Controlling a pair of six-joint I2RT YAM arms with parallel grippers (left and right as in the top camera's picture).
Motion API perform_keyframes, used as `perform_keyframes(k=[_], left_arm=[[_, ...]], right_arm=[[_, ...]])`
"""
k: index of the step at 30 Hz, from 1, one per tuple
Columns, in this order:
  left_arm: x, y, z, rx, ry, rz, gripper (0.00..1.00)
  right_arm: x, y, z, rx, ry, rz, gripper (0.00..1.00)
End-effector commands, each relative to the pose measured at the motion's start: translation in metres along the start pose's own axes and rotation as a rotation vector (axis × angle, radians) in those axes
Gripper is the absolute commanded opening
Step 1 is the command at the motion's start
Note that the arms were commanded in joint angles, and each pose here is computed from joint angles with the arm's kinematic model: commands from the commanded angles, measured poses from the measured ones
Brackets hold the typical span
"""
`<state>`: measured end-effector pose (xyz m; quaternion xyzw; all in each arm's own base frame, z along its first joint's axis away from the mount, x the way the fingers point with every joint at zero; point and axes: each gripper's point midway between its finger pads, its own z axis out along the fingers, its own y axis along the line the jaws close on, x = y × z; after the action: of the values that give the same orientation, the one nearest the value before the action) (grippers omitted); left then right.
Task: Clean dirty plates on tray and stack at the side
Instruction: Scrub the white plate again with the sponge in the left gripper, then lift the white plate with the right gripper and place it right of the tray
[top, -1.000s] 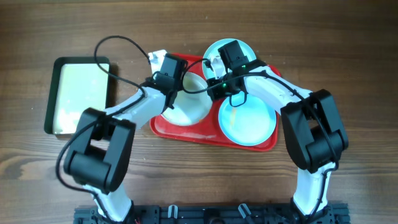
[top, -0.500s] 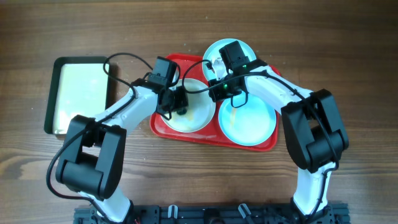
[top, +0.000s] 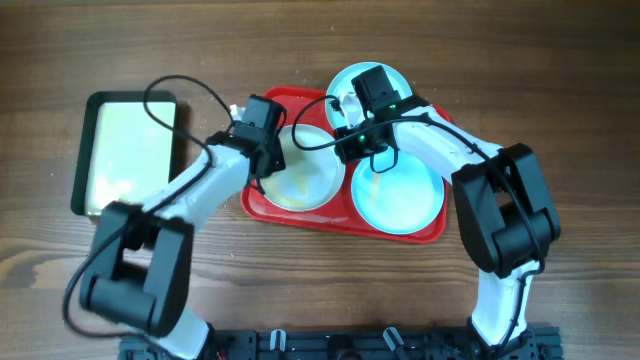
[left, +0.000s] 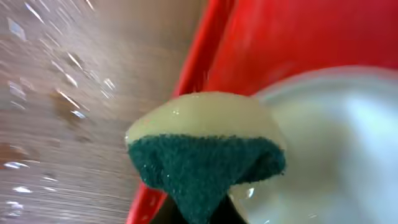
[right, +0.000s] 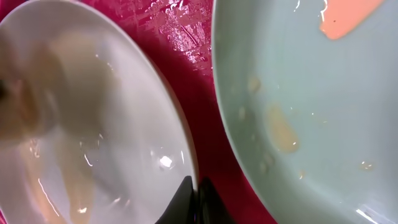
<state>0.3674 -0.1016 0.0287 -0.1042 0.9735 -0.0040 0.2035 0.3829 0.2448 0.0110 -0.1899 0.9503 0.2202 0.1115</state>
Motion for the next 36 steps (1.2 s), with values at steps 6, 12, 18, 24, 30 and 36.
perform_keyframes(k=[6,12,18,24,30,36], left_arm=[[-0.106,0.039,-0.124,0.192,-0.403,-0.239,0.04],[-0.112,0.072,-0.12,0.136,-0.406,-0.303,0.04],[-0.112,0.128,-0.117,-0.024,-0.419,-0.395,0.04],[-0.105,0.151,-0.114,-0.07,-0.385,-0.436,0.04],[-0.105,0.152,-0.114,-0.072,-0.385,-0.439,0.04],[-0.104,0.152,-0.114,-0.072,-0.384,-0.439,0.04]], right_arm=[[-0.028,0.022,-0.048,0.006,-0.129,-0.159,0.04],[-0.059,0.02,-0.11,0.35,-0.3,-0.311,0.04],[-0.093,0.045,-0.159,0.628,-0.478,-0.518,0.04],[-0.115,0.085,-0.186,0.921,-0.519,-0.883,0.05],[-0.115,0.125,-0.19,1.03,-0.502,-1.113,0.04],[-0.112,0.134,-0.189,1.069,-0.459,-1.218,0.04]])
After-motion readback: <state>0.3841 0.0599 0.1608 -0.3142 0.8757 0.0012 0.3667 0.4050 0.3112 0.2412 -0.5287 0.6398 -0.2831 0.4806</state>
